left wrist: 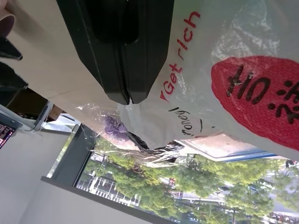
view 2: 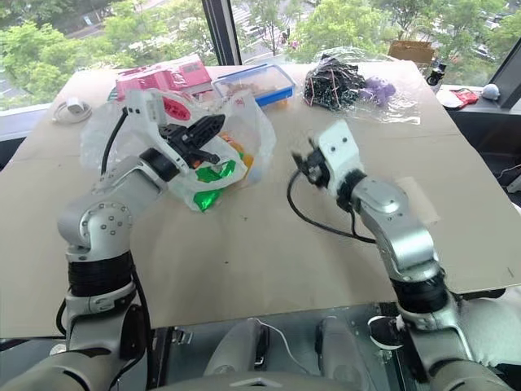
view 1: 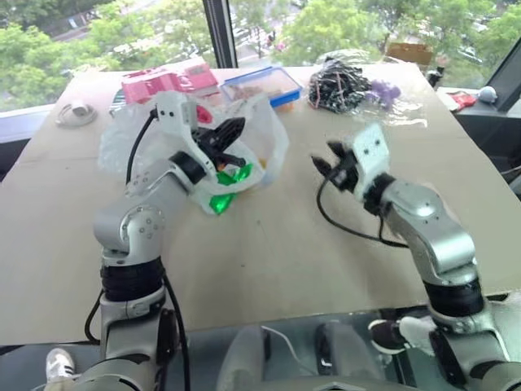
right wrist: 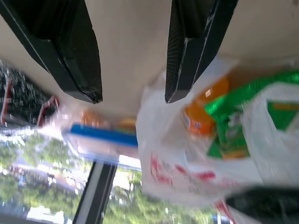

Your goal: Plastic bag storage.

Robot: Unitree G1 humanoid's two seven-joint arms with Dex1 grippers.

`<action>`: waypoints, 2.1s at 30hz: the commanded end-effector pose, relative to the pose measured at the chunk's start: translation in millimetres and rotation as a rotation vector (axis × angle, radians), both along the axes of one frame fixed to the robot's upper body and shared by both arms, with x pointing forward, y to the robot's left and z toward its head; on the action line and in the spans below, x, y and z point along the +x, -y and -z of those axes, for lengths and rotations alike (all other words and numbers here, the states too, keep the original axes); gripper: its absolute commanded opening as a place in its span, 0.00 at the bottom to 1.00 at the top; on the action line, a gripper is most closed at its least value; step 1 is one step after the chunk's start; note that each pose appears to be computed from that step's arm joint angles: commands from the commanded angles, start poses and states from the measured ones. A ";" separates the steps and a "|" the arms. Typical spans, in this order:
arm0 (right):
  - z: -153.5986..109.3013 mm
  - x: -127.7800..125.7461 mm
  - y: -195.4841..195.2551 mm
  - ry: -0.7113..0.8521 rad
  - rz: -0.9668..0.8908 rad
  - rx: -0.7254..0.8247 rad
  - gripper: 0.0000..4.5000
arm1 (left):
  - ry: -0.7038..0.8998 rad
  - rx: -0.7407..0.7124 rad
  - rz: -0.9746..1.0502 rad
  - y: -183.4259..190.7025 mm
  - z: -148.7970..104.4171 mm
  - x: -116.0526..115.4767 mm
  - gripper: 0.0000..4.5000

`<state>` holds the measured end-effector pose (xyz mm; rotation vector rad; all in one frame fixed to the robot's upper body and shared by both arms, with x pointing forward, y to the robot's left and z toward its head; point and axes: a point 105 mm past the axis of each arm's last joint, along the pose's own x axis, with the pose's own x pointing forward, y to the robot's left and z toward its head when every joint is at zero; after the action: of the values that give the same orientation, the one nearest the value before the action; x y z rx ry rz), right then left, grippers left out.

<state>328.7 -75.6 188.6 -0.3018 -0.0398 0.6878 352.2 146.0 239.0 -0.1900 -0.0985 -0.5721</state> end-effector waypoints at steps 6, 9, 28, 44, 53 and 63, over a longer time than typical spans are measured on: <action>40.9 -32.6 59.3 -0.315 0.269 -0.152 0.47 | -0.003 0.056 0.077 -4.7 -0.5 -16.6 0.00; 52.9 -29.4 71.0 -0.388 0.344 -0.168 0.47 | 0.000 0.060 0.087 -2.5 -1.7 -15.1 0.00; 43.2 -22.2 102.7 -0.353 0.501 -0.214 0.47 | 0.018 0.100 0.077 -14.5 -7.4 -17.2 0.00; 84.1 -8.8 122.1 -0.407 0.519 -0.255 0.02 | 0.029 0.096 0.084 -10.1 -11.5 -16.8 0.00; -11.7 -26.5 -10.1 -0.101 -0.199 0.128 0.02 | 0.007 0.015 0.049 -53.8 -31.5 -20.4 0.00; -30.4 -10.1 -129.0 -0.036 -0.611 0.197 0.02 | -0.032 -0.057 0.217 -59.7 -51.5 -54.1 0.00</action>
<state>320.1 44.0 206.7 -0.0559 -0.0875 1.2340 311.8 210.2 274.9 -0.2923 -0.0175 -0.7268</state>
